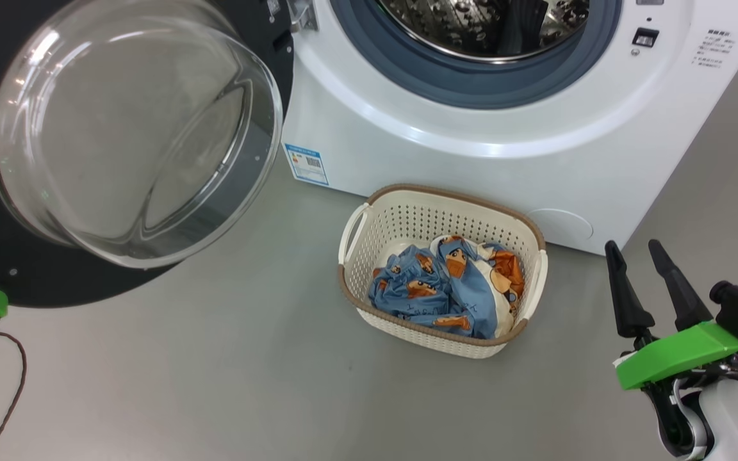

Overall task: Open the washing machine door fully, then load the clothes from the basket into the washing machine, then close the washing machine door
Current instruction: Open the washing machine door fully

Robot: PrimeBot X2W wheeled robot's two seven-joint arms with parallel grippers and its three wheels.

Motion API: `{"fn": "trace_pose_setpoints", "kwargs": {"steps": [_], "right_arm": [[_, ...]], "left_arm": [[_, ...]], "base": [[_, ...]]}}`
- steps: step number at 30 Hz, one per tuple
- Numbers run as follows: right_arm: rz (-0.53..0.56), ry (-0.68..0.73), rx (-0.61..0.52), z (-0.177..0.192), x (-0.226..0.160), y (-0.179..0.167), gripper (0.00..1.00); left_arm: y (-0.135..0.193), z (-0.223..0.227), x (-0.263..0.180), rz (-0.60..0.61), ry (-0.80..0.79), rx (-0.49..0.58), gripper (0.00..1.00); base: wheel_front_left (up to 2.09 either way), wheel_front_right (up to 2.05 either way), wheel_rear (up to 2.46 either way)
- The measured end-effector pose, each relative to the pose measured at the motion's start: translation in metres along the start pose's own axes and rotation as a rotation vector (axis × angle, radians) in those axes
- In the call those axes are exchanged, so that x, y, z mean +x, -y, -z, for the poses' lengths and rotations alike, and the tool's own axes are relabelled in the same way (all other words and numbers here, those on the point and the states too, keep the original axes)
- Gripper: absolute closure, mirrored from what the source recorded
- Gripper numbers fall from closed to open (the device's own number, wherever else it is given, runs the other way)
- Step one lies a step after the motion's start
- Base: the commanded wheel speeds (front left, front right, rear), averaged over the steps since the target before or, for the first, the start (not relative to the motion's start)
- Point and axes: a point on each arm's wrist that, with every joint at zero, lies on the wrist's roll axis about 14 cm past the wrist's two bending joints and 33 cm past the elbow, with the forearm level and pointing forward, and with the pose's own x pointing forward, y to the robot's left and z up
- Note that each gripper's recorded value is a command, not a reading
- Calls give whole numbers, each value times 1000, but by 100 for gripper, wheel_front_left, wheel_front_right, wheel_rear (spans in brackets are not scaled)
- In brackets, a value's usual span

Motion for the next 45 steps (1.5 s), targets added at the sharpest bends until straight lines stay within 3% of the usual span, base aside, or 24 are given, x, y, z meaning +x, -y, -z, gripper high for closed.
{"fn": "trace_pose_setpoints", "kwargs": {"steps": [21,22,23,24,25,45], "right_arm": [[20,33,-5,-15,-24,-8,0],[23,36,-7,-16,-25,-8,0],[27,39,-8,-17,-27,-7,0],[32,39,-9,-17,-29,-6,0],[37,39,-10,-18,-32,-4,0],[197,105,-38,-42,-87,42,0]], "left_arm": [[28,3,-23,163,50,-7,100],[32,5,-25,178,49,-8,89],[37,7,-26,195,50,-7,68],[42,8,-28,212,53,-7,29],[47,9,-30,228,58,-7,0],[167,45,-77,529,64,-33,0]], "base": [[0,0,0],[0,0,0],[0,0,0],[0,0,0],[0,0,0],[0,0,0]]}}
